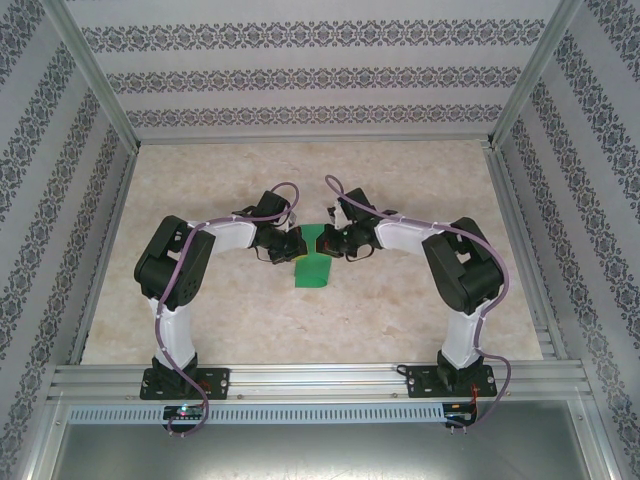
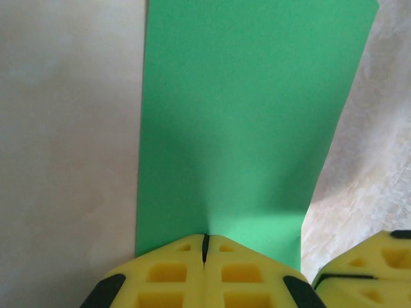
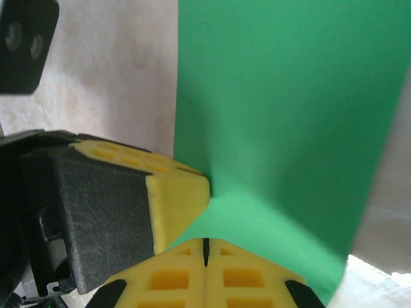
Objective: Fold a paper plane with a square sheet of paper (pick it up from the middle)
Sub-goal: Fold the square sheet of paper in half at the center of the table.
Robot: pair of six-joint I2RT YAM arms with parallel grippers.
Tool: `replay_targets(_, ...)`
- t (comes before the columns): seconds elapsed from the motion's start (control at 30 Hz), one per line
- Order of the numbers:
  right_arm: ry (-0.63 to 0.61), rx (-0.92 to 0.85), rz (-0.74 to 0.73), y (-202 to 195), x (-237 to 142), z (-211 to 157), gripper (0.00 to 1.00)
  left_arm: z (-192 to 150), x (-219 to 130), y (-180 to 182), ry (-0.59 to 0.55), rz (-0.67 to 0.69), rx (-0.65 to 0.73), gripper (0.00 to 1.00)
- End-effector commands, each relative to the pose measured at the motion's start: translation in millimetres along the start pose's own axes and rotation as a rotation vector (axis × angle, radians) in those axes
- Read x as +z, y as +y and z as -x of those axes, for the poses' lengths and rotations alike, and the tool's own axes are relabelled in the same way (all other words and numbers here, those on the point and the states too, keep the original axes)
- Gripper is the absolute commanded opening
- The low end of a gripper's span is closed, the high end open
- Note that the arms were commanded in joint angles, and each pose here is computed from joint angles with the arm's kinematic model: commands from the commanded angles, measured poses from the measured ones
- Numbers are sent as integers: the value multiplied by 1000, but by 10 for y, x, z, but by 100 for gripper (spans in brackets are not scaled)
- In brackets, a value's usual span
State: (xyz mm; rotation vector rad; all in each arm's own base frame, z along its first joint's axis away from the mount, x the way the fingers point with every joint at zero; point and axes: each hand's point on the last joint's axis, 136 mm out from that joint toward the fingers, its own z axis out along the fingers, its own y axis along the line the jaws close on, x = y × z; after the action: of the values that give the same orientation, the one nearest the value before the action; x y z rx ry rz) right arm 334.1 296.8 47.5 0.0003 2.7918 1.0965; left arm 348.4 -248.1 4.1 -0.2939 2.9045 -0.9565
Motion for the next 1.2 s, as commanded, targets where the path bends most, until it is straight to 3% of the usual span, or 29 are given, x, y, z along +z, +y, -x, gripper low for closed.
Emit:
replay_targets(0.0, 56, 48, -20, -132, 91, -151, 0, -944, 166, 1455, 245, 514, -208, 0)
replay_targets(0.5, 190, 45, -106, -448, 116, -597, 0, -959, 165, 1499, 241, 529, -222, 0)
replay_targets(0.8, 210, 5, -113, -648, -220, -861, 0, -963, 168, 1511, 242, 532, -221, 0)
replay_targets(0.97, 134, -52, -41, -381, -389, -613, 0, -947, 155, 1485, 244, 529, -210, 0)
replay_targets(1.17, 125, -75, 30, -32, -103, -489, 0, -973, 140, 1510, 245, 540, -212, 0)
